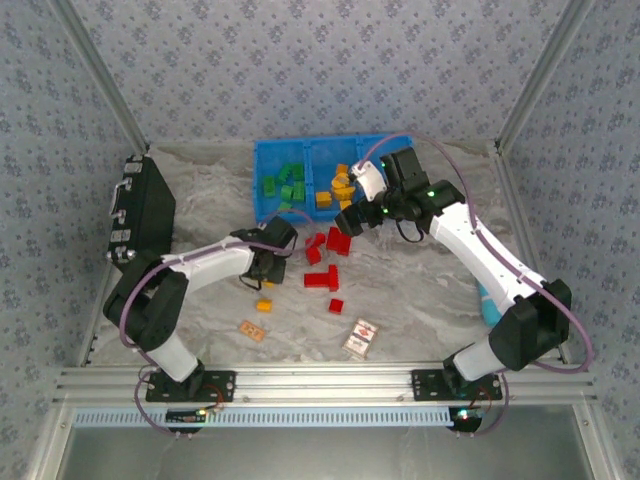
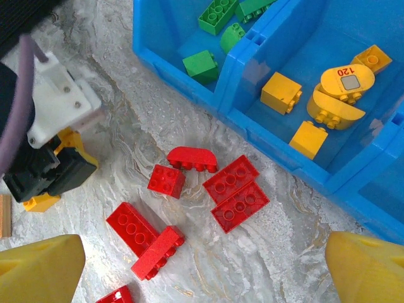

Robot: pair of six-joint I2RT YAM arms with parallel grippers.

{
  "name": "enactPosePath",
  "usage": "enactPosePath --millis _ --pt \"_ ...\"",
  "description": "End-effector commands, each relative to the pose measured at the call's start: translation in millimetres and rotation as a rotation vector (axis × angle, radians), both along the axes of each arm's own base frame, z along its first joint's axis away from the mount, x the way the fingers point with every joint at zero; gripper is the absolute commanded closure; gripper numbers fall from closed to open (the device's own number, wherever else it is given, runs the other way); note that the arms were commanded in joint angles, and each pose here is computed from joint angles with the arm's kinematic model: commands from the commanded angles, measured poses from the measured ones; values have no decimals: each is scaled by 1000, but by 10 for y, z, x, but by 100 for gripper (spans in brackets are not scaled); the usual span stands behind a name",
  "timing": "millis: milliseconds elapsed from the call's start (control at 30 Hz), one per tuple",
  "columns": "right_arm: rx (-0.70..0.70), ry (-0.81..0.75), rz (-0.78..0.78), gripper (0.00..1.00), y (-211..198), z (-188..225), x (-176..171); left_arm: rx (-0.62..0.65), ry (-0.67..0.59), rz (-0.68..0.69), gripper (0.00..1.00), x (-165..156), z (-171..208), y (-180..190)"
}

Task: Sort the legos into containers by color
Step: Pick up the lego from the center of the table, then place the lego in the container.

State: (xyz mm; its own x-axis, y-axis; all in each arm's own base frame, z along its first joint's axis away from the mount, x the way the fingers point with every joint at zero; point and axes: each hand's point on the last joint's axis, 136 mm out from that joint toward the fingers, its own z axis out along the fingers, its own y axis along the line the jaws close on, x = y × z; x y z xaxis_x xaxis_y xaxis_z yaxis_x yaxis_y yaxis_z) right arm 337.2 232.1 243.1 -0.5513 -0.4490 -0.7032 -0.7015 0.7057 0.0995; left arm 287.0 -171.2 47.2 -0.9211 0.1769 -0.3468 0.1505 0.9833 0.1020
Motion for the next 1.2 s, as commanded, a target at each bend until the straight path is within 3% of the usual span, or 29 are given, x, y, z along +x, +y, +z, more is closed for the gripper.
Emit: enactPosePath --millis 0,300,467,600,800,967,1167 --pt "-6 -17 -5 0 -59 21 -25 -36 -78 -33 47 158 456 -114" --pt "-7 -28 -22 0 -101 -3 -13 -158 -240 -83 46 559 1274 -475" --pt "19 -56 -49 0 -182 68 -65 -264 -381 -138 45 979 1810 -875" --pt "54 -89 -72 0 -243 198 -114 -326 -459 -193 45 1350 2016 -1239" --pt "88 -105 -112 0 -373 326 -275 -351 -466 -250 45 1859 1867 -1735" --pt "143 -151 -158 0 -499 541 -446 -337 -441 -243 45 2212 1507 -1922" --pt "160 -149 -195 0 -629 484 -604 -354 -406 -239 42 2456 1228 -2038"
